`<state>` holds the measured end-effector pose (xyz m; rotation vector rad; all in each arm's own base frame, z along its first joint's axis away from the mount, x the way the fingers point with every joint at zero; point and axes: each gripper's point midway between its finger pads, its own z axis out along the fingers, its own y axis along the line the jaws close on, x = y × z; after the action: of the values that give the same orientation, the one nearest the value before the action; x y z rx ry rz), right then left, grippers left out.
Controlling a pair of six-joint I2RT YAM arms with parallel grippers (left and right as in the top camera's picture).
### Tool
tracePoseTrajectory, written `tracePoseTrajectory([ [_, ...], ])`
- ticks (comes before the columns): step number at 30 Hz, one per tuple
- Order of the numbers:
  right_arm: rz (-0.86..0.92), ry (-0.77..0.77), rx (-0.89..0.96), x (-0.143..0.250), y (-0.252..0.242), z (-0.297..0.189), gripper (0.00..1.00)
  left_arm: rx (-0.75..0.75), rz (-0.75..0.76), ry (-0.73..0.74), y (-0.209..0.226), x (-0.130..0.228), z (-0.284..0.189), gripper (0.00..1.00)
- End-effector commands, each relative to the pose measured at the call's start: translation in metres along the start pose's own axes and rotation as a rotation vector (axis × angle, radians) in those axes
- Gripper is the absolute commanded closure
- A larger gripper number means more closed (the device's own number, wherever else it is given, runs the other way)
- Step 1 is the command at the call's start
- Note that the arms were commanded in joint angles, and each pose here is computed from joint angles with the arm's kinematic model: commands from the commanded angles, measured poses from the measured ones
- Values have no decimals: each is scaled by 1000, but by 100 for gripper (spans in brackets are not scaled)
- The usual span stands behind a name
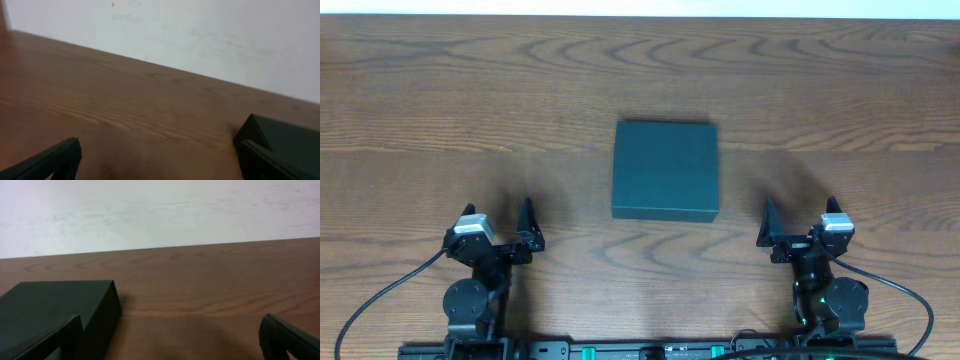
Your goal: Pack container
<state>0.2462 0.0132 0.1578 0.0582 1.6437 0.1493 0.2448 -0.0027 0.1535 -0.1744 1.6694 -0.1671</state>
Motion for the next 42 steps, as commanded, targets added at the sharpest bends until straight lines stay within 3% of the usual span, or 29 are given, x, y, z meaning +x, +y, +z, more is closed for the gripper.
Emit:
tracePoseTrajectory([
  [1, 18, -3, 13, 0, -3, 0, 1, 19, 114, 47, -1, 16, 1, 2],
  [5, 18, -3, 13, 0, -3, 0, 1, 20, 164, 45, -1, 16, 1, 2],
  [42, 18, -2, 12, 0, -3, 0, 1, 19, 163, 47, -1, 16, 1, 2],
])
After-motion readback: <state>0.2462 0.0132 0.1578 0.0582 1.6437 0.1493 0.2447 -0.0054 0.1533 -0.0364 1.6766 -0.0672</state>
